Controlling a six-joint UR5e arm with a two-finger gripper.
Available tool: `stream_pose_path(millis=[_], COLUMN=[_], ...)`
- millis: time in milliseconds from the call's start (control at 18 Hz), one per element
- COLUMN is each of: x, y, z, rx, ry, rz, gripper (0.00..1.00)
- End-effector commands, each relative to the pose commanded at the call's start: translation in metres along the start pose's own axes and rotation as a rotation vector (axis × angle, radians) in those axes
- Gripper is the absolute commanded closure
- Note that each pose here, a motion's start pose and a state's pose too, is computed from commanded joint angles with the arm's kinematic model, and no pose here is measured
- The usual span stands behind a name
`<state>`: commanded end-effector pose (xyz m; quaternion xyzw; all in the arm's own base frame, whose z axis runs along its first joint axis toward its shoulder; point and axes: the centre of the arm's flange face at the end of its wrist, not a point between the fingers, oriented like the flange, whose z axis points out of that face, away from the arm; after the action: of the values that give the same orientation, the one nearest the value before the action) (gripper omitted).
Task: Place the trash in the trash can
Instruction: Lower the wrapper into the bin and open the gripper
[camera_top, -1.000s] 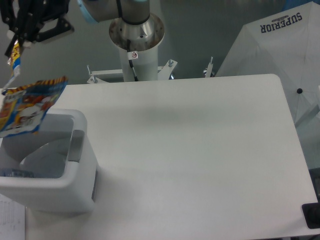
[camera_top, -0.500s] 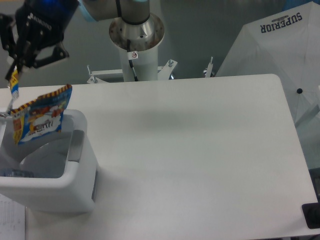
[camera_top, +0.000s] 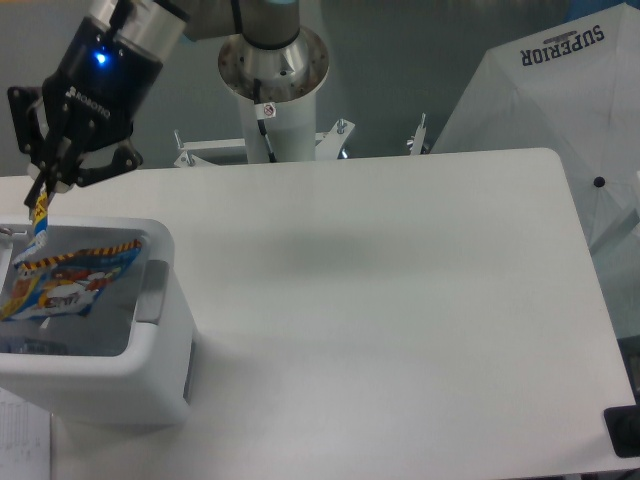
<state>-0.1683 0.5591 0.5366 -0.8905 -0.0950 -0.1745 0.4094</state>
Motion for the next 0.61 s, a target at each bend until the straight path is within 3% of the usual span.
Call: stream_pose_path(millis=[278, 500, 611], x=[-0.018, -0.017, -0.021], y=[0.017, 0.023, 0.025], z=[0.052, 0.067, 0.072], rx=[-0.075, -0.099, -0.107], ry=[-0.056, -0.054, -0.052], rz=[-0.002, -0.002, -0.005], gripper=[0.86, 0.85, 0.71])
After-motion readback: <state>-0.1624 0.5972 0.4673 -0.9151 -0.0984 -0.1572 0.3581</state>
